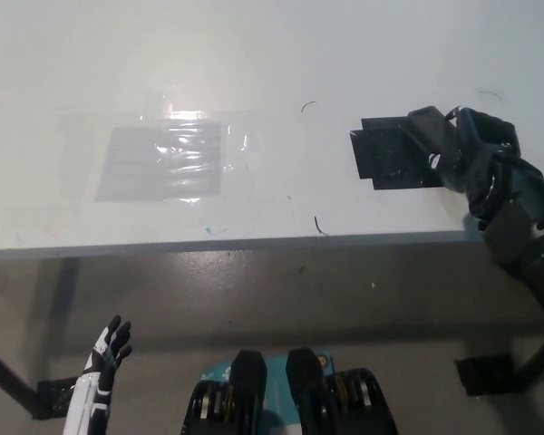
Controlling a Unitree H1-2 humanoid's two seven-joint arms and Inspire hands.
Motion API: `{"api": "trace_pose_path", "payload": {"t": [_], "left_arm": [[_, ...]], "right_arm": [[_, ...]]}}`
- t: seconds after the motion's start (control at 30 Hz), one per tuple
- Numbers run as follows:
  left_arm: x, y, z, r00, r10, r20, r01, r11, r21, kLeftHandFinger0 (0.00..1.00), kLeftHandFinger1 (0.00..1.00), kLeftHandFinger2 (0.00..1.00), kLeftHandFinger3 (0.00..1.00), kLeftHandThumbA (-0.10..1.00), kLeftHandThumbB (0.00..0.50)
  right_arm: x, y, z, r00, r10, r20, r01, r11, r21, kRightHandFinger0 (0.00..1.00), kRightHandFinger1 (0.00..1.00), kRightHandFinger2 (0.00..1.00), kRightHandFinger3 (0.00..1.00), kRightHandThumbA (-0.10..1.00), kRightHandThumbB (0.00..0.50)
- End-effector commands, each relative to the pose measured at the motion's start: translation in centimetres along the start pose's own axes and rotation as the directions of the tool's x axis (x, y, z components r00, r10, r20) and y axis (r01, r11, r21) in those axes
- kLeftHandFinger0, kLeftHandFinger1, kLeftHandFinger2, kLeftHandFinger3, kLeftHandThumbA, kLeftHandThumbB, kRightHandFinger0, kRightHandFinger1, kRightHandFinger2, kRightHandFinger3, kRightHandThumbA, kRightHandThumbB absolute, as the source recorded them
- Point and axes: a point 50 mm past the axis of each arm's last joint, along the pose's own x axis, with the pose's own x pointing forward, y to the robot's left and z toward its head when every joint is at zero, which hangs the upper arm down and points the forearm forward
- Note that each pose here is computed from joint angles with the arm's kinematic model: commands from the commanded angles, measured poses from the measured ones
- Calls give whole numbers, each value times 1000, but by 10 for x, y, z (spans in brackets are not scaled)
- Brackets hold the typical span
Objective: A whiteboard eraser is kept on the black marked spot on the table infront of the robot and the robot uses its right hand to swipe it back and forth on the table twice to clean it
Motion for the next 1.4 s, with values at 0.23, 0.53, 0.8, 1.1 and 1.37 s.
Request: {"api": "trace_pose_path", "payload": {"t": [0.23,0.53,0.8,1.1,1.37], "left_arm": [[7,1,8,998,4,66,-4,1000,5,1000,1000,1000,1000,1000,253],[11,3,8,998,-1,70,0,1000,8,1000,1000,1000,1000,1000,258],[9,3,8,997,0,71,-1,1000,15,1000,1000,1000,1000,1000,251],[12,5,8,998,-2,69,1,1000,13,1000,1000,1000,1000,1000,297],[13,6,6,998,-7,65,6,1000,15,1000,1000,1000,1000,1000,293]], "right_arm": [[-25,22,63,947,126,297,-157,984,83,114,393,497,270,-100,152],[-24,20,52,962,107,253,-121,992,40,490,937,1000,897,324,230],[-20,-5,44,995,97,5,-96,987,-128,1000,1000,1000,1000,875,500],[-54,-125,17,963,-241,121,206,947,247,1000,1000,1000,1000,877,500],[-236,-297,16,420,-764,489,-63,514,856,1000,1000,1000,1000,1000,494]]}}
